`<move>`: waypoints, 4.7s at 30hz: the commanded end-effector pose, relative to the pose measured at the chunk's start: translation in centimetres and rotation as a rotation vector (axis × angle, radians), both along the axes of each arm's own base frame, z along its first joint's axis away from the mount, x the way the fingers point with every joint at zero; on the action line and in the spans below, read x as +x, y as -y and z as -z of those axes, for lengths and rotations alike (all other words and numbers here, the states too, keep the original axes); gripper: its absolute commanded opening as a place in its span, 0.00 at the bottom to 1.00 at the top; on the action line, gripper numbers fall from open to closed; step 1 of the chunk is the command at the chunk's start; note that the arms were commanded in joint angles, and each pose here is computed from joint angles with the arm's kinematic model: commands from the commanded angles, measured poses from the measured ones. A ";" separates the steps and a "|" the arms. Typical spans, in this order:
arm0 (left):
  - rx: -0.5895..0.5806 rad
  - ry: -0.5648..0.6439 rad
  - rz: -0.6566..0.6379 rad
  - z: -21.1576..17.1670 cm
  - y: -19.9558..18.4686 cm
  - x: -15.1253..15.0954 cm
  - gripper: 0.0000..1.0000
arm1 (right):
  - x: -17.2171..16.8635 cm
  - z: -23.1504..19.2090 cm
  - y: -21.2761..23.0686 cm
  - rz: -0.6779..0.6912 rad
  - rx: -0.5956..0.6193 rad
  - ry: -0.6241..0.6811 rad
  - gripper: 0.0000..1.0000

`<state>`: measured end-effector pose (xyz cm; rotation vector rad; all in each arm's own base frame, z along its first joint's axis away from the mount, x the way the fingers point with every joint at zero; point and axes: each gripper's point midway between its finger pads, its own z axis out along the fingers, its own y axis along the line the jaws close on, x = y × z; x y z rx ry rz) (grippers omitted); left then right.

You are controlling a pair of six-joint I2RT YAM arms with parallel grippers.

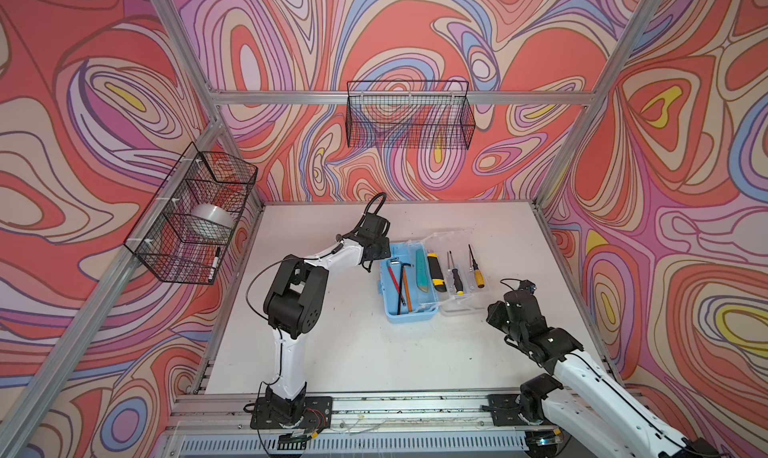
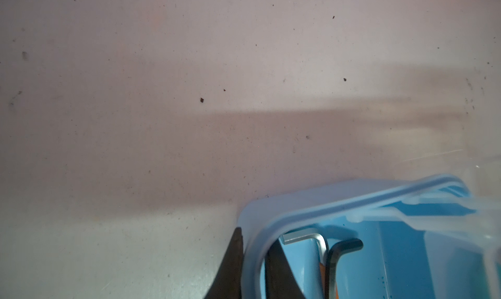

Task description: Pack the tool kit

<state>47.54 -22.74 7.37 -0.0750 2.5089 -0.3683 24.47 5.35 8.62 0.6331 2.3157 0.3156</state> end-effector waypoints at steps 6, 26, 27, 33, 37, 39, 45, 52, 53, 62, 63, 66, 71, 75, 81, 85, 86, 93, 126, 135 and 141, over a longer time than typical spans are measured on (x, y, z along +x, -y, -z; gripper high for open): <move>-0.026 -0.027 0.038 1.7 0.7 -0.6 0.16 | 2.5 0.3 -0.4 0.022 0.032 0.058 0.33; -0.088 -0.051 0.081 1.6 2.0 -1.0 0.01 | 5.0 3.0 -1.4 0.038 0.093 -0.045 0.07; -0.091 -0.050 0.080 1.4 2.0 -1.0 0.00 | 4.9 2.9 -1.4 0.037 0.100 -0.043 0.02; -0.121 -0.050 0.089 0.9 2.5 -1.6 0.00 | 4.5 0.2 -0.8 0.043 0.091 0.039 0.00; -0.128 -0.057 0.097 0.7 3.6 -2.1 0.00 | 4.5 -2.7 -0.6 0.018 0.070 0.099 0.00; -0.117 -0.063 0.106 0.6 4.3 -2.4 0.00 | 4.6 -4.0 -0.8 -0.005 0.059 0.123 0.00; -0.128 -0.064 0.126 0.2 6.6 -3.0 0.00 | 4.8 -8.3 -2.8 -0.090 -0.034 0.186 0.00; -0.140 -0.067 0.124 0.0 7.1 -3.4 0.00 | 4.0 -12.5 -7.9 -0.204 -0.145 0.260 0.00; -0.142 -0.067 0.121 -0.1 7.1 -3.4 0.00 | 3.8 -12.7 -8.7 -0.216 -0.164 0.266 0.00; -0.148 -0.065 0.076 0.0 6.7 -3.3 0.00 | 2.3 -13.8 -15.8 -0.310 -0.290 0.303 0.00; -0.146 -0.063 0.073 0.0 6.7 -3.2 0.00 | 2.2 -14.0 -16.4 -0.321 -0.281 0.306 0.00; -0.140 -0.059 0.057 -0.2 6.4 -3.1 0.00 | 1.9 -14.3 -18.1 -0.362 -0.237 0.318 0.04; -0.105 -0.045 0.002 -0.6 5.4 -2.6 0.00 | 1.1 -15.3 -21.1 -0.471 -0.079 0.376 0.24; -0.101 -0.030 -0.041 -1.1 4.2 -1.9 0.00 | 0.6 -15.4 -23.5 -0.552 0.013 0.384 0.32; -0.102 -0.012 -0.076 -1.9 3.0 -1.7 0.00 | 0.0 -15.7 -24.0 -0.580 0.069 0.391 0.36; -0.100 0.004 -0.085 -2.4 2.4 -1.8 0.00 | -0.3 -15.8 -23.4 -0.585 0.072 0.401 0.42; -0.101 0.011 -0.086 -2.5 2.3 -1.8 0.01 | -0.3 -15.7 -23.2 -0.584 0.066 0.404 0.45; -0.058 0.057 -0.063 -3.8 1.5 -2.0 0.32 | -0.5 -14.5 -22.3 -0.563 0.054 0.389 0.50; 0.055 0.254 -0.028 -1.6 -5.0 -13.9 0.46 | 0.8 -12.4 -20.2 -0.522 -0.159 0.398 0.54; 0.039 0.247 -0.001 -0.7 -5.3 -17.0 0.47 | 0.7 -11.4 -19.6 -0.518 -0.113 0.398 0.53; -0.005 0.336 0.038 0.4 -5.5 -19.6 0.48 | 0.4 -11.1 -19.0 -0.519 -0.045 0.438 0.52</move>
